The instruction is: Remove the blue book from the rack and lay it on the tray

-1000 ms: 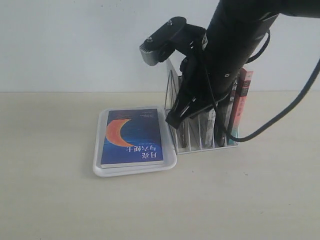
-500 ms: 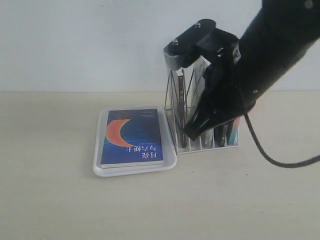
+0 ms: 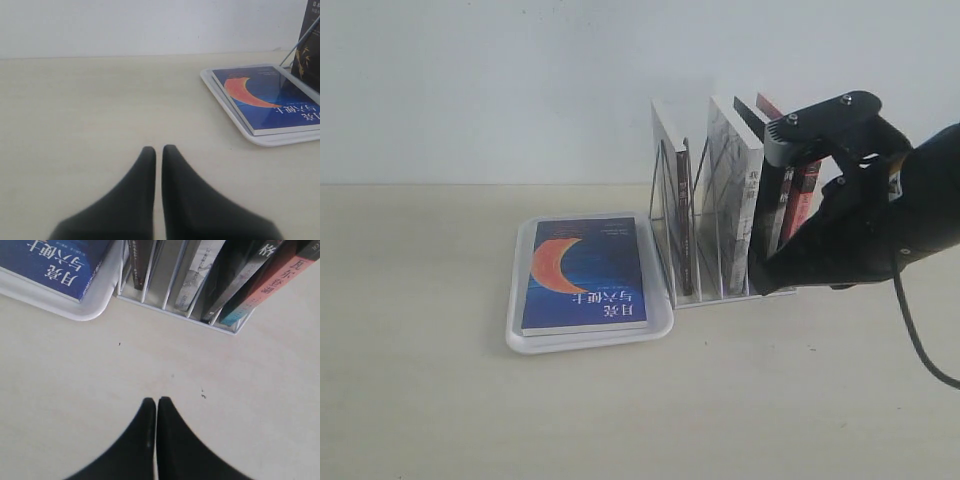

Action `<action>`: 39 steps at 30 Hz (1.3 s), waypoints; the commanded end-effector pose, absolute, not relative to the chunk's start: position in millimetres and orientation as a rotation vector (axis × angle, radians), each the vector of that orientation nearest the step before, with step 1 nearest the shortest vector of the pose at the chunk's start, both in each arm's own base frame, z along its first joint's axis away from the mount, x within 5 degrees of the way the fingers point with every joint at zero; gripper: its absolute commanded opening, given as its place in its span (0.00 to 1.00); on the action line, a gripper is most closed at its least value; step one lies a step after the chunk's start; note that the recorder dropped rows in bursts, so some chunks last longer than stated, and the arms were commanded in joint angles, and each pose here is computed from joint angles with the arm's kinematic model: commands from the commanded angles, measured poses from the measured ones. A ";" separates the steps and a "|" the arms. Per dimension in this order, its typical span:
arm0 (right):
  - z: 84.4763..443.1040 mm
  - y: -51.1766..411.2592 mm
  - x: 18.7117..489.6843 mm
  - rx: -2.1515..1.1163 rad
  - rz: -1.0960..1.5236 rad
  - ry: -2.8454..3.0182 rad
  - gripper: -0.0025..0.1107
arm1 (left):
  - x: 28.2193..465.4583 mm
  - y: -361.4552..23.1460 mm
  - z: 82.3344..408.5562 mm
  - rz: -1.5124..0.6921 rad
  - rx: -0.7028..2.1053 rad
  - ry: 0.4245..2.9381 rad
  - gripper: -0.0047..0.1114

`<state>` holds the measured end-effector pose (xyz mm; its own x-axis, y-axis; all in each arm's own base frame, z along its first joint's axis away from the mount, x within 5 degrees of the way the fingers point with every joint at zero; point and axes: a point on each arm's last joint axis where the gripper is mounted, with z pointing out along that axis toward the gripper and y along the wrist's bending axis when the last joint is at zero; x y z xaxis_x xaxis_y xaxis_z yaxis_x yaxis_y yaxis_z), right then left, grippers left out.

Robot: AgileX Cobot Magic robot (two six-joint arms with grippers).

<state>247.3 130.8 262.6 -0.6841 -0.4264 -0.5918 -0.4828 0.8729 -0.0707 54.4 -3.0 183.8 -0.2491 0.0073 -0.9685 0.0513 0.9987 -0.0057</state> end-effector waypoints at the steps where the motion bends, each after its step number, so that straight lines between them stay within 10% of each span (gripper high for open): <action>1: 267.3 129.3 248.9 -0.636 0.126 2.381 0.02 | 54.5 -2.8 184.2 -0.036 0.043 1.807 0.08; 11: 277.8 127.1 244.5 -0.625 0.139 2.340 0.02 | 54.5 -2.8 184.2 -0.036 0.043 1.807 0.08; 23: 398.7 59.6 121.9 -0.492 0.222 1.739 0.02 | 54.5 -2.8 184.2 -0.036 0.043 1.807 0.08; 39: 250.2 3.2 43.0 -0.050 0.137 1.604 0.02 | 54.5 -2.8 184.3 -0.036 0.043 1.807 0.08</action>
<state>38.4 2.3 266.4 -0.0025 0.0180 -0.9998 -0.1212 0.9925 0.0181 54.4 -3.0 183.8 -0.2491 0.0073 -0.9685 0.0513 0.9987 -0.0057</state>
